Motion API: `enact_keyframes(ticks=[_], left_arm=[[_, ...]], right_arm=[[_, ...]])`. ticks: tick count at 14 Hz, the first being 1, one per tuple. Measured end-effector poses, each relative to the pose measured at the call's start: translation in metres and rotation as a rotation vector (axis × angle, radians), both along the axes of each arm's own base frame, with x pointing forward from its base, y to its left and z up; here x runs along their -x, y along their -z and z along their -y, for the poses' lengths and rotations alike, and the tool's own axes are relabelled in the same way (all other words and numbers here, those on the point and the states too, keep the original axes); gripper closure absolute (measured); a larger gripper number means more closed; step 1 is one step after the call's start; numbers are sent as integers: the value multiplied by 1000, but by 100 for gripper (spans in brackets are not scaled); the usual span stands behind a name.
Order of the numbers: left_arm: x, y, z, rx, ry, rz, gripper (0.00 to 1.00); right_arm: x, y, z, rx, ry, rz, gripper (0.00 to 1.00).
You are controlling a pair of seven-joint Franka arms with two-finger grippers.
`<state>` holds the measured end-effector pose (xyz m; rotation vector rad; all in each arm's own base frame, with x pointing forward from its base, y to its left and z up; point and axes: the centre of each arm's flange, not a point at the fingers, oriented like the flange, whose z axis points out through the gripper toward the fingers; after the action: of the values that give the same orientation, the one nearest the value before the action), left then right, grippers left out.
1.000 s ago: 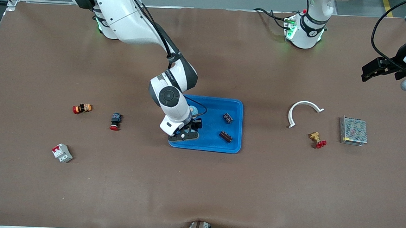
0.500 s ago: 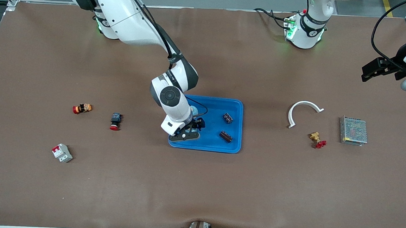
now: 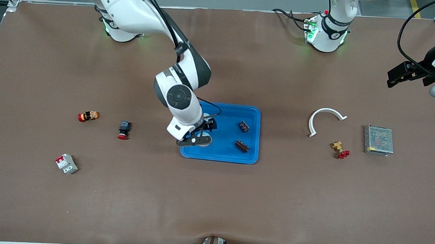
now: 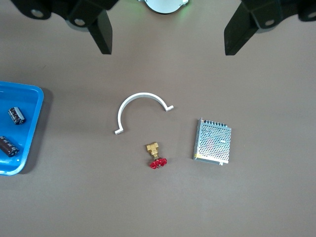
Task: Place electrolytic capacitor and blue bell in tray
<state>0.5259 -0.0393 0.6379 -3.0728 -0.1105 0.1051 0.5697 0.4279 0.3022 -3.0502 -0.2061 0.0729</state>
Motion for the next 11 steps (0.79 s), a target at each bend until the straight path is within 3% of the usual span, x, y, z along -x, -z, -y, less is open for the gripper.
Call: enact_keyframes(ticks=[7,11], left_arm=[[0,-1,2,0,4,3,0],[1,-2,2,0,4,4,0]], right_arm=[[28,-148,67,38,39,-96,0],[60,-214,124,34,80,-107,0]])
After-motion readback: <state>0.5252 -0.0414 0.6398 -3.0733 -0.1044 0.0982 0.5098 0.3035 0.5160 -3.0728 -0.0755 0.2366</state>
